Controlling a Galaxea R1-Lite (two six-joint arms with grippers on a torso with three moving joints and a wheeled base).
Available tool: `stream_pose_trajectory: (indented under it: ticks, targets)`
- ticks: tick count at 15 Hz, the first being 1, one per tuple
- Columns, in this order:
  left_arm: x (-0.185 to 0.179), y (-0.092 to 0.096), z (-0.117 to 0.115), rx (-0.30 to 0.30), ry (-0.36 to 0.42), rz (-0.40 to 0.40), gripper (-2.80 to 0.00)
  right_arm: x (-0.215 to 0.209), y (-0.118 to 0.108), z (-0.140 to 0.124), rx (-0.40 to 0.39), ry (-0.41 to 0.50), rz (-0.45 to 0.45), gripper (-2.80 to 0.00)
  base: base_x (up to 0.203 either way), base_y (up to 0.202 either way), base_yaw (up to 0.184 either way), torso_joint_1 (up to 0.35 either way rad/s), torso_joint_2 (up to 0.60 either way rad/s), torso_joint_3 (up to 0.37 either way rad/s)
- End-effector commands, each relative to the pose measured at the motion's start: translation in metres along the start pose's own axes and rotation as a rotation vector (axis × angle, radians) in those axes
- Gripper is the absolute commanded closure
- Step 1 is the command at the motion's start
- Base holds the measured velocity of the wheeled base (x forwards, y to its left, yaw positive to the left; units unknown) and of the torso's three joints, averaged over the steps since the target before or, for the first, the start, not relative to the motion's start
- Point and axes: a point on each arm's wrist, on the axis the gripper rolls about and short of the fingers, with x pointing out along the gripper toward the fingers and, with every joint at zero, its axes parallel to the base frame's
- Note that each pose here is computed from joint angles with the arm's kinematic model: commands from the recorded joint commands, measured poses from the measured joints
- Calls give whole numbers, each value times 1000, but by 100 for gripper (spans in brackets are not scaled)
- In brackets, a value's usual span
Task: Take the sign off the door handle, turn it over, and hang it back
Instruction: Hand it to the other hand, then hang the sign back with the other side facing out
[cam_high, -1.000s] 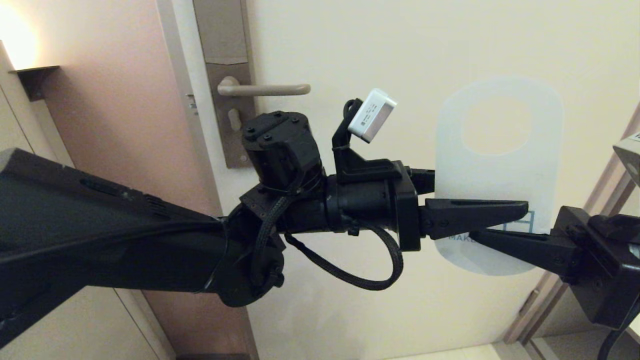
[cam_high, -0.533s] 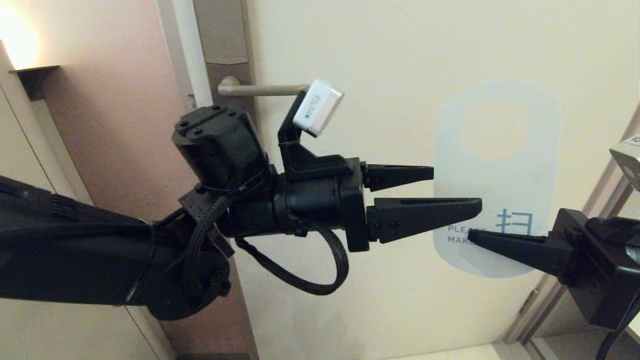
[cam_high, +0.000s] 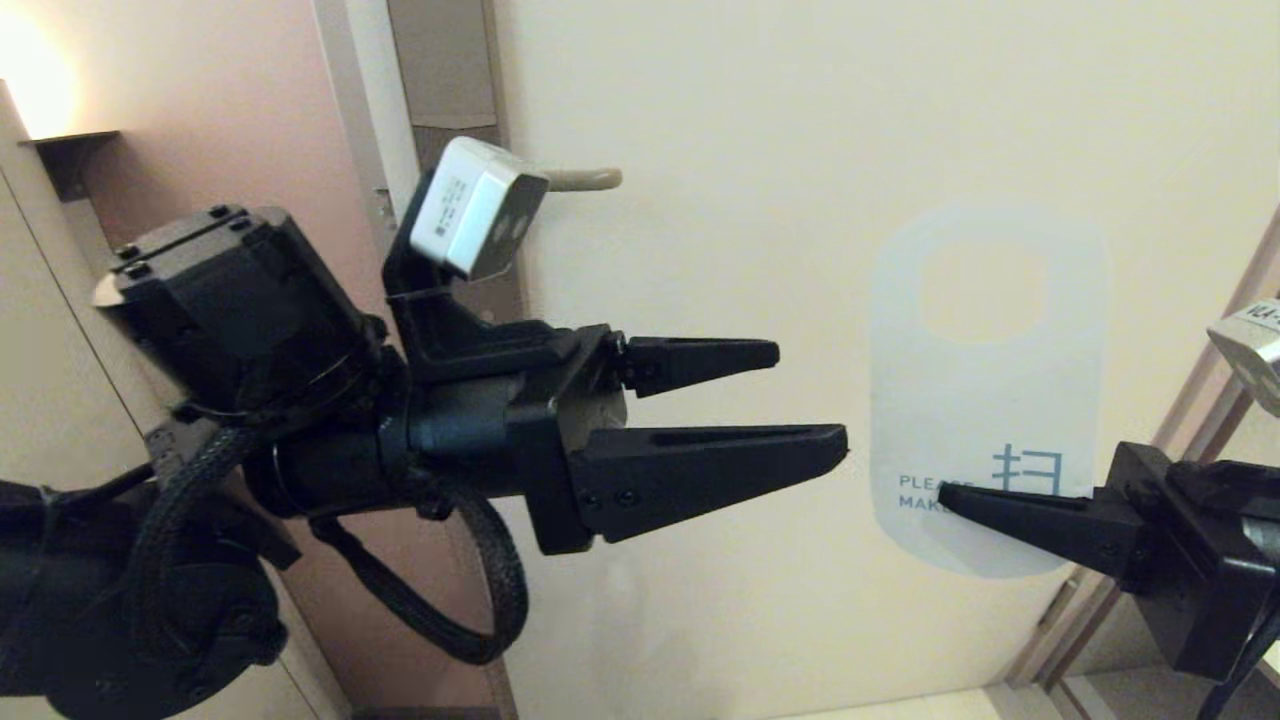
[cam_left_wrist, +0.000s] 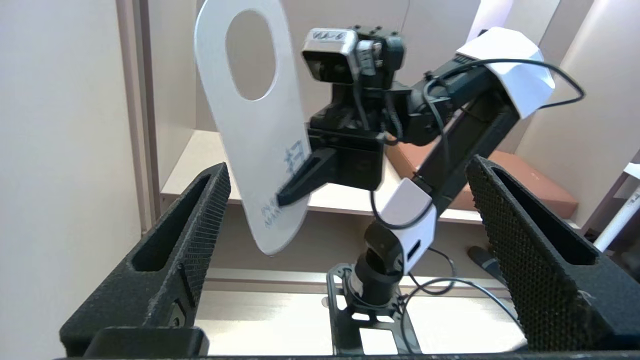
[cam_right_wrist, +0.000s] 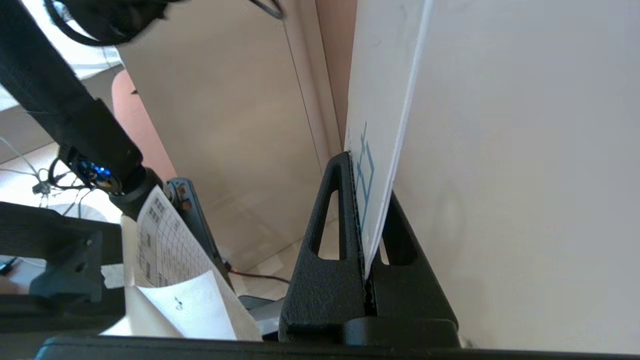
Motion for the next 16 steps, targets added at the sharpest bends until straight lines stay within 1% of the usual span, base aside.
stream_pose_trajectory:
  ticks: [1,2,3,8,10,11,12,13,14,16]
  targets:
    - [-12,-16,7,23,-18,-6,-280,-3,1,-3,2,1,1,0,0,0,0,0,0,0]
    - [-17,-20,6,24,-16,0,-280,-4,1,-5,5,3,-4,0,0,0,0,0,0,0]
    - [-21,-24,5,25,-15,3,0,-6,2,-5,2,-2,-6,0,0,0,0,0,0,0]
    - [-43,-34,-2,13,-8,49,0,-11,1,-14,21,14,-26,0,0,0,0,0,0,0]
    - [-62,-36,-7,8,-7,109,0,-12,-2,-15,26,14,-42,0,0,0,0,0,0,0]
    - [-70,-35,-8,17,-8,144,0,-12,-4,-15,29,12,-53,0,0,0,0,0,0,0]
    - [-80,-32,-11,41,-5,188,0,-13,-6,-14,32,11,-63,0,0,0,0,0,0,0]
    - [-89,-30,-15,84,5,233,0,-13,-6,-14,33,10,-66,0,0,0,0,0,0,0]
    - [-98,-29,-20,122,25,274,0,-13,-7,-15,34,12,-68,0,0,0,0,0,0,0]
    - [-114,-32,-30,175,90,361,0,-15,-9,-15,36,6,-89,0,0,0,0,0,0,0]
